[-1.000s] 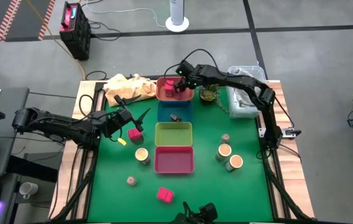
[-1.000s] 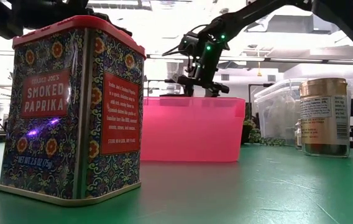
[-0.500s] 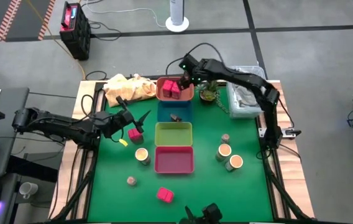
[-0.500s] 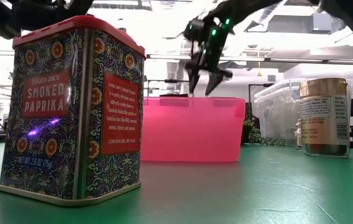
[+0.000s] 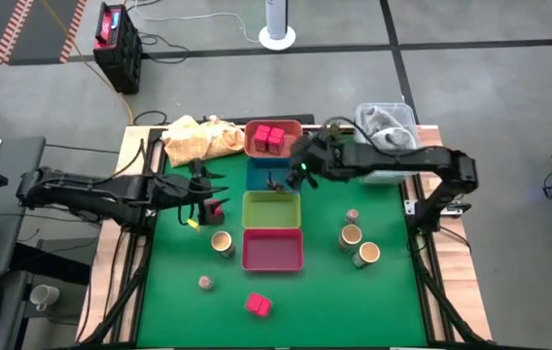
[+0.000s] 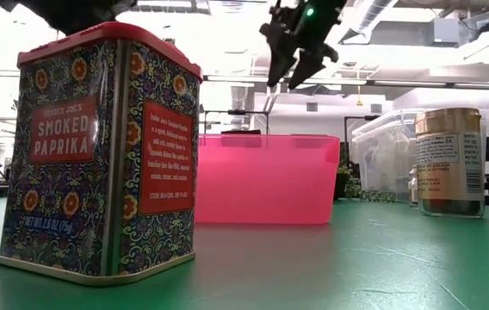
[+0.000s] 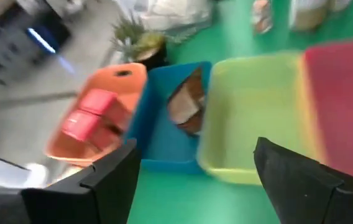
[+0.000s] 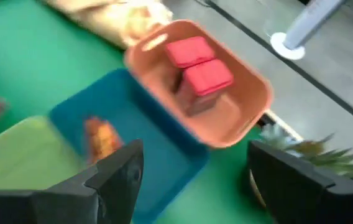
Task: Sort spices by type
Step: Put the top red seasoning can into the orange bin
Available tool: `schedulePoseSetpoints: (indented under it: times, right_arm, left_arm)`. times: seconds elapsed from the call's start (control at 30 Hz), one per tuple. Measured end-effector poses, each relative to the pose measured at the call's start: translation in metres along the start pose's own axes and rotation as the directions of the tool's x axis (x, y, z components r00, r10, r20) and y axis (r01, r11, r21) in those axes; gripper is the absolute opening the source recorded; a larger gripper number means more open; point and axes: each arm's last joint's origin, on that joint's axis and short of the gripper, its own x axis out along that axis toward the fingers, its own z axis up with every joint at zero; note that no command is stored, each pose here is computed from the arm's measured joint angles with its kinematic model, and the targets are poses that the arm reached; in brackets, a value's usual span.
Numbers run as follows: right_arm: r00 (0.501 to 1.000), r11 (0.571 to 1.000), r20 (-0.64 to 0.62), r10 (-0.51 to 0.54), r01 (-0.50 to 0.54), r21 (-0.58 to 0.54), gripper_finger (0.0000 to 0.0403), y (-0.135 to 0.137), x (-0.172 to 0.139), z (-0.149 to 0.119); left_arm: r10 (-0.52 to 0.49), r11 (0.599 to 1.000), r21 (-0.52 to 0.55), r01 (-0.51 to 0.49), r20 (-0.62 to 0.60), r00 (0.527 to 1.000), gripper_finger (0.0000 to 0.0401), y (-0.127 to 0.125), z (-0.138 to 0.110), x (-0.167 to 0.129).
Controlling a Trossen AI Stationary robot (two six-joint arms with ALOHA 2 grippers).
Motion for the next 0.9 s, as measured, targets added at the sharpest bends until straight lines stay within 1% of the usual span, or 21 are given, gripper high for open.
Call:
schedulePoseSetpoints:
  times: [0.07, 0.13, 0.23, 0.3, 0.37, 0.5, 0.6, 0.73, 0.9]
  right_arm:
    - [0.999, 0.999, 0.035, 0.039, -0.039, 0.001, 0.0315, 0.007, -0.01, -0.006]
    - [0.997, 0.998, 0.058, 0.056, -0.055, -0.009, 0.0315, 0.013, -0.017, -0.012]
    - [0.992, 0.999, 0.117, 0.054, -0.052, -0.016, 0.0315, 0.023, -0.026, -0.02]
    - [0.988, 0.999, 0.148, 0.042, -0.037, -0.036, 0.0315, 0.029, -0.028, -0.028]
    - [0.985, 0.998, 0.165, 0.045, -0.037, -0.052, 0.0315, 0.036, -0.028, -0.036]
    - [0.984, 0.995, 0.169, 0.051, -0.036, -0.092, 0.0315, 0.039, -0.025, -0.042]
    - [0.985, 0.996, 0.168, 0.047, -0.032, -0.088, 0.0315, 0.038, -0.024, -0.042]
    - [0.985, 0.996, 0.167, 0.048, -0.033, -0.089, 0.0315, 0.038, -0.024, -0.042]
    - [0.985, 0.996, 0.166, 0.044, -0.03, -0.086, 0.0315, 0.037, -0.023, -0.041]
  left_arm:
    - [-0.032, 0.994, -0.107, 0.029, -0.023, 0.999, 0.0296, 0.001, 0.007, -0.007]
    - [-0.057, 0.985, -0.166, 0.044, -0.073, 0.996, 0.0296, 0.0, 0.009, -0.011]
    - [-0.085, 0.98, -0.192, 0.047, -0.196, 0.977, 0.0295, -0.001, 0.005, -0.016]
    - [-0.089, 0.972, -0.234, 0.028, -0.257, 0.962, 0.0295, -0.001, 0.0, -0.018]
    - [-0.097, 0.967, -0.253, 0.011, -0.331, 0.939, 0.0295, -0.002, -0.008, -0.018]
    - [-0.101, 0.971, -0.238, -0.009, -0.445, 0.89, 0.0295, -0.009, -0.022, -0.009]
    - [-0.091, 0.976, -0.218, -0.018, -0.48, 0.873, 0.0295, -0.012, -0.027, 0.0]
    - [-0.064, 0.984, -0.172, -0.037, -0.548, 0.834, 0.0295, -0.014, -0.035, 0.014]
    - [-0.049, 0.989, -0.14, -0.039, -0.577, 0.815, 0.0295, -0.014, -0.038, 0.026]
